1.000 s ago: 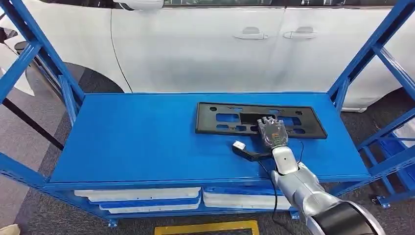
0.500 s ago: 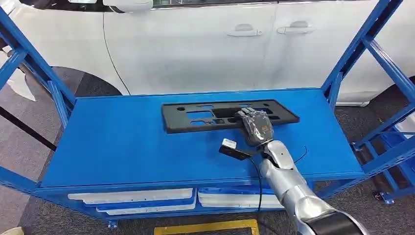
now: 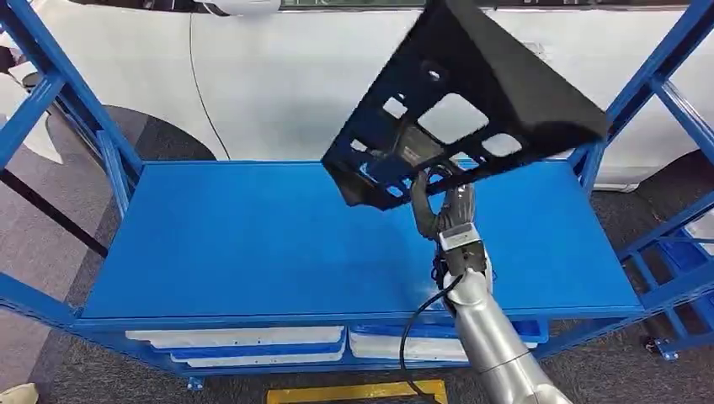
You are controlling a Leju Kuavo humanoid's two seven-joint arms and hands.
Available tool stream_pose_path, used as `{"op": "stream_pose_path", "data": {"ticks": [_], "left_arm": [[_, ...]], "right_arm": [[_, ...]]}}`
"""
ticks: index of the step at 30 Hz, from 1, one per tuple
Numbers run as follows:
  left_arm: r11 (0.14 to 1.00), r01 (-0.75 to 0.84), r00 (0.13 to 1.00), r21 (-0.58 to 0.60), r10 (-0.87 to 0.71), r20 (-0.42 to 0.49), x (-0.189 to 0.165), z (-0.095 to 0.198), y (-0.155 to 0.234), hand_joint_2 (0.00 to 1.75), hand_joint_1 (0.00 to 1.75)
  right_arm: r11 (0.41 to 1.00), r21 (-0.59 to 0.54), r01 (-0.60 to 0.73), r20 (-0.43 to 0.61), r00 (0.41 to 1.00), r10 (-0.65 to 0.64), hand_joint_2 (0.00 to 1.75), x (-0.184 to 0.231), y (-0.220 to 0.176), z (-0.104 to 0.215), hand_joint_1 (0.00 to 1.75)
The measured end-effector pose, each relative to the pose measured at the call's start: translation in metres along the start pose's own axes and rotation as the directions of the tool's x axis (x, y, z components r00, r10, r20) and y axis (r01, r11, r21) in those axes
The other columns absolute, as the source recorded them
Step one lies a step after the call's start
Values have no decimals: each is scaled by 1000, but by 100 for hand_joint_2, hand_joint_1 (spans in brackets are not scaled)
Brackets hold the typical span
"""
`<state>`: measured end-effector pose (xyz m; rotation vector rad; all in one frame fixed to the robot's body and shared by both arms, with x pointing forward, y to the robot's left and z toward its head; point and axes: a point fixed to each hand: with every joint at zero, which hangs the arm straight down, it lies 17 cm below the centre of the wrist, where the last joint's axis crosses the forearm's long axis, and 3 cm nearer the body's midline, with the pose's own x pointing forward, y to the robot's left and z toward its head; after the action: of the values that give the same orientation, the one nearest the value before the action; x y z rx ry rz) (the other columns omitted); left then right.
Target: Take the parts from the cabinet and place them on the table.
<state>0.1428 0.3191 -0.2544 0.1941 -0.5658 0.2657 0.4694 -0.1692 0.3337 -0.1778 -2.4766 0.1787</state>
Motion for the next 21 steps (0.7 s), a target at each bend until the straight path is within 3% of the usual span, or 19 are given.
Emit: {"op": "stream_pose_path", "data": {"ticks": [12, 14, 21], "left_arm": [[1000, -3, 1000, 3, 3, -1, -1, 0, 1, 175, 0], [1000, -19, 1000, -1, 19, 15, 5, -1, 0, 175, 0], [999, -32, 999, -9, 33, 34, 7, 0, 0, 175, 0]], "right_arm": [[993, 15, 113, 45, 992, -114, 175, 27, 1, -4, 175], [916, 152, 371, 178, 901, -395, 175, 110, 14, -14, 175], [734, 363, 574, 185, 728, -660, 175, 179, 34, 4, 175]]}}
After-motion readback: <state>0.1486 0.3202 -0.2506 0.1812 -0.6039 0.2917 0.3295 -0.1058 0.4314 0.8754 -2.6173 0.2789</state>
